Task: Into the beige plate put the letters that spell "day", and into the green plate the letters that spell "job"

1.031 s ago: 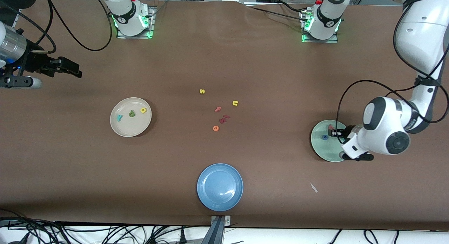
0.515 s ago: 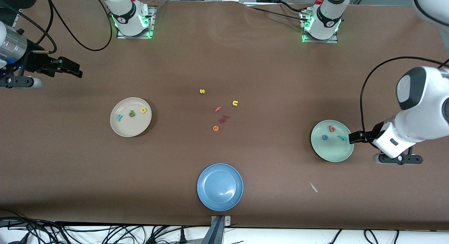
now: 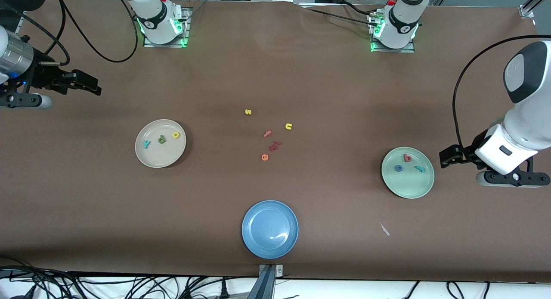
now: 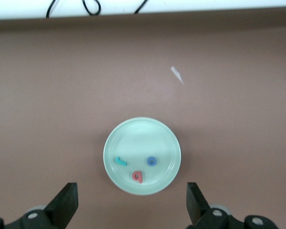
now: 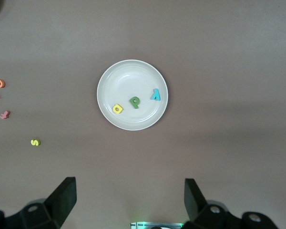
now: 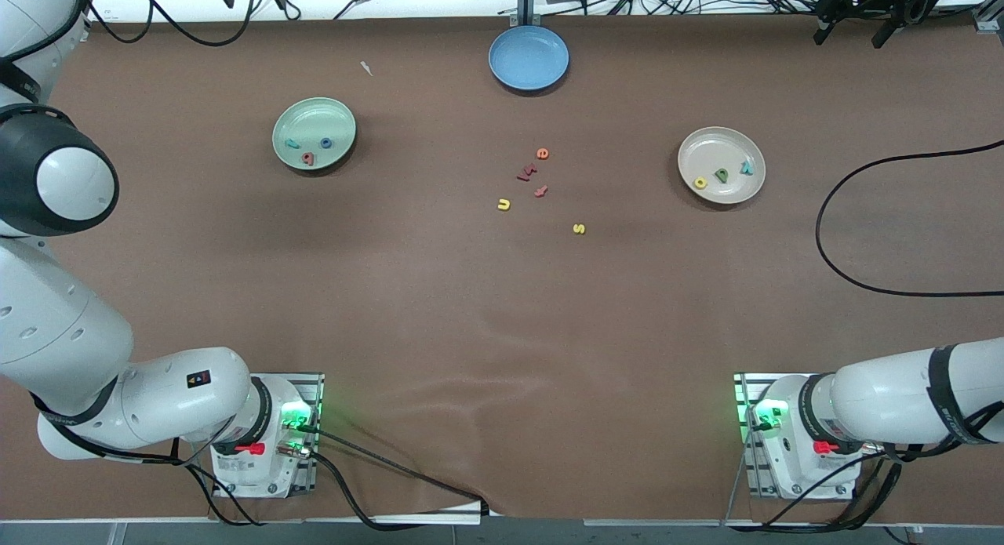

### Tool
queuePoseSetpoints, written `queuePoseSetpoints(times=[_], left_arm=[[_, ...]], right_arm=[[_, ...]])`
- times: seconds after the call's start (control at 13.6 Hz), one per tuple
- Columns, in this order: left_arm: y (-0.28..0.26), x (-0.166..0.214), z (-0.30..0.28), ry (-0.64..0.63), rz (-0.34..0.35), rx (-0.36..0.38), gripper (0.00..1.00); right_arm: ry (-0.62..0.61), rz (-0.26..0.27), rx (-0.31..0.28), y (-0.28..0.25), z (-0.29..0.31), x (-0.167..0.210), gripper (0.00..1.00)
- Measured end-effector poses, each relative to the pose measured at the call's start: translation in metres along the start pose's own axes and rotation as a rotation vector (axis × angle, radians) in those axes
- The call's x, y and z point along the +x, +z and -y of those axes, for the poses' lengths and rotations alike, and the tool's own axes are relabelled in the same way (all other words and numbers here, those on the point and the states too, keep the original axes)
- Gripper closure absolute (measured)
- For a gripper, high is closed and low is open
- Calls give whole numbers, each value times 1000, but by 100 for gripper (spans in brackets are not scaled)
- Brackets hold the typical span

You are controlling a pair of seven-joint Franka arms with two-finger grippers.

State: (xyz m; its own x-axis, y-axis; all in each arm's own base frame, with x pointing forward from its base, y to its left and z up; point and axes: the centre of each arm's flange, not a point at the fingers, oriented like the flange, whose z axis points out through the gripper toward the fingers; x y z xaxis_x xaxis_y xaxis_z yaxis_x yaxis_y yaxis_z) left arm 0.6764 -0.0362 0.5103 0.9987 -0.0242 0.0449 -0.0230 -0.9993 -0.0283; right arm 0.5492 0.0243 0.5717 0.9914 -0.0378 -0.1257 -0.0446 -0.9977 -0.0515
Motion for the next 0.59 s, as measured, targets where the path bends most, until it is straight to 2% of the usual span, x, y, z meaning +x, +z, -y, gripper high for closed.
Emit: queuePoseSetpoints(times=[0.22,0.37,0.59], left_arm=[[-12,0,3,-12,4,-32,0],[-13,-3,7,23,35,-74,0],[-10,-8,10,52,73,-89,0]], right_arm=[[0,0,0,0,0,0,0],[-1,-1,0,0,0,0,0],[-3,-17,-4,-1,1,2,0]])
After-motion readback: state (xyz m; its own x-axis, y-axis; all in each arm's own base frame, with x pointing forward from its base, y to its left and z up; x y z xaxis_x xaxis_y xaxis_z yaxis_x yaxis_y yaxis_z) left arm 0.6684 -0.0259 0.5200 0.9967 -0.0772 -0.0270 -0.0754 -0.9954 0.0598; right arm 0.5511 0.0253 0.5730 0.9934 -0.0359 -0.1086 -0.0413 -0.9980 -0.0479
